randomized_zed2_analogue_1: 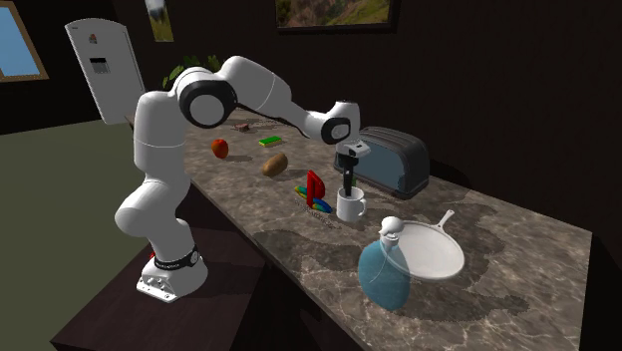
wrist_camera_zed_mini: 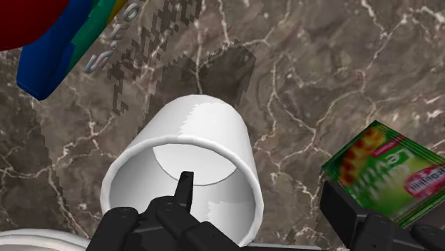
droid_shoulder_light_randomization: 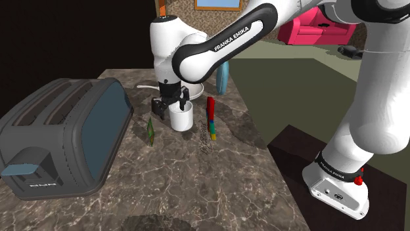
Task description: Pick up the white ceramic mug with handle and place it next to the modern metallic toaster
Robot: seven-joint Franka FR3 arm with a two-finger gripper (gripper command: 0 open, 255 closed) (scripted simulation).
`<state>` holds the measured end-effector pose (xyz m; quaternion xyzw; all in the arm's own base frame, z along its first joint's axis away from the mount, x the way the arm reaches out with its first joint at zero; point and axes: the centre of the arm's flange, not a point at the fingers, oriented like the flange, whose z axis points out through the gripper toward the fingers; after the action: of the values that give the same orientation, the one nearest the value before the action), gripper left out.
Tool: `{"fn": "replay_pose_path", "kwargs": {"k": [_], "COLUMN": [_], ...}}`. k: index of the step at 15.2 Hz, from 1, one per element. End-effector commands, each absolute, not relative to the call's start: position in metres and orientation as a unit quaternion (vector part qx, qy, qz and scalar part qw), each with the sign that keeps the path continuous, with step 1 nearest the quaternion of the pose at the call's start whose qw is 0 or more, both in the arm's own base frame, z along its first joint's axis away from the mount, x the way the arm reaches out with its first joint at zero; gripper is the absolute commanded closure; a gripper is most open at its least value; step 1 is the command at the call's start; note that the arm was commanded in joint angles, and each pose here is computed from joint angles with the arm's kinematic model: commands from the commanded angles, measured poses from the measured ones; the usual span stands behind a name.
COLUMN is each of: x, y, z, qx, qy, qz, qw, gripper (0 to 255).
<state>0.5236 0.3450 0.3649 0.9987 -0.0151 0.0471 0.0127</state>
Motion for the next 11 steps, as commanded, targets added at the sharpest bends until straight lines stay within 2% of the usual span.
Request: {"fn": "replay_pose_path", "kwargs": {"k": [1,3,11], "x": [0.522,0.52,0.52], "y": [0.346,0.347,0.347], "z": [0.386,0.409,0.409], "qx": [0.999,0.999,0.999], "qy": [-0.015,-0.015,-0.015], "qz": [0.047,0.047,0.047], "qw": [0.013,0.013,0.013], "gripper": [0,0,0]}}
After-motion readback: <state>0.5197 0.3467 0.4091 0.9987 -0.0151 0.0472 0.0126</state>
